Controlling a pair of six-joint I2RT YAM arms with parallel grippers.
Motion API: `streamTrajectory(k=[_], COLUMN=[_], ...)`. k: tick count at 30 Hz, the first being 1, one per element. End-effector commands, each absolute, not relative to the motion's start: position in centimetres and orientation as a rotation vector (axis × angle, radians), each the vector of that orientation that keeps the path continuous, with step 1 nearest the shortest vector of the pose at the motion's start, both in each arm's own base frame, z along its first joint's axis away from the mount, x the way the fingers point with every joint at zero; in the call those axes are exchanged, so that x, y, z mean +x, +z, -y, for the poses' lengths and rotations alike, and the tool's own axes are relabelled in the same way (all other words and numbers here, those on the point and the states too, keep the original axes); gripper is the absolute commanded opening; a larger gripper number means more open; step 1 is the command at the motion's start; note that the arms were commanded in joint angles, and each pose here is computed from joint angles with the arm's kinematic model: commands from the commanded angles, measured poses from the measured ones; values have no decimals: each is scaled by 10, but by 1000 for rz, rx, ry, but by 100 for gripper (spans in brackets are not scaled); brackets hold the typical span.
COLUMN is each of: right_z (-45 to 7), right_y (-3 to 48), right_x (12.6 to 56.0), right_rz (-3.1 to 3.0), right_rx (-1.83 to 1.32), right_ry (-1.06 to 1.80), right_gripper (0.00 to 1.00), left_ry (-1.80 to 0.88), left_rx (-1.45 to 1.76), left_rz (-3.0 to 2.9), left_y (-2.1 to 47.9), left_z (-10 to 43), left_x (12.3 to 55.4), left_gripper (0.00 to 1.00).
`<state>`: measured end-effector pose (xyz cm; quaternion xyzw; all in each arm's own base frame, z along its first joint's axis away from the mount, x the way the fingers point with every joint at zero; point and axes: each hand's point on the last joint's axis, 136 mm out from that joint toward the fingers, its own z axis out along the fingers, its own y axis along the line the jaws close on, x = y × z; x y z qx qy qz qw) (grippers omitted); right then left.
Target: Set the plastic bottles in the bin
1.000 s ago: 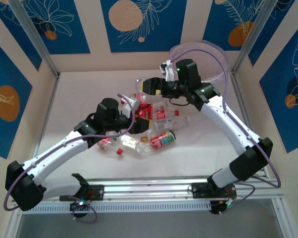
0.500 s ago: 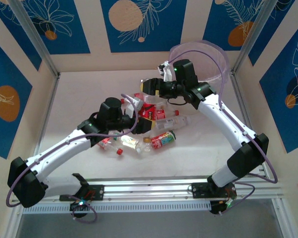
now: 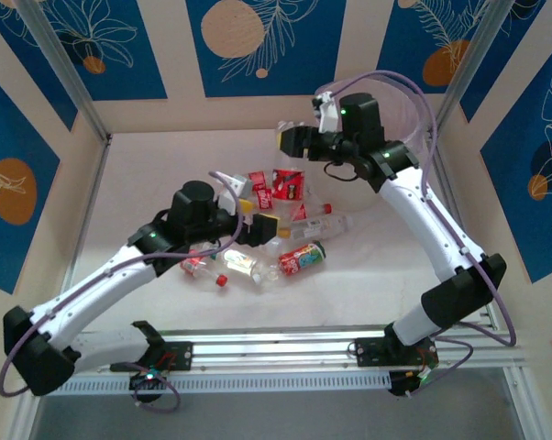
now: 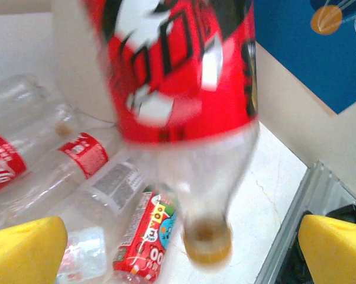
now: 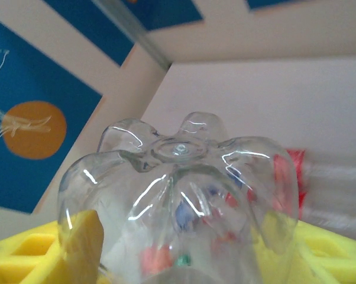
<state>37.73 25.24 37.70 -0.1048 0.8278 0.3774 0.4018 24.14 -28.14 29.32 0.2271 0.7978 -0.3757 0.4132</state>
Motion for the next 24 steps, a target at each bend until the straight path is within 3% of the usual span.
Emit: streamTrajectory(k=[1, 11, 17, 24], right_z=[-221, -126, -71, -27], right_y=[435, 526, 533, 538], right_x=[388, 425, 447, 454], right_rz=[-1882, -1558, -1525, -1492], right_rx=[-282, -110, 0, 98], right_ry=[787, 543, 396, 444], right_gripper=[62, 61, 61, 61], left_ry=[-849, -644, -605, -598], left_rx=[431, -83, -378, -481], left_rz=[-2040, -2397, -2475, -2516], left_y=[306, 230, 185, 148], left_z=[246, 167, 135, 129], left_x=[235, 219, 209, 207], left_gripper=[100, 100, 97, 95])
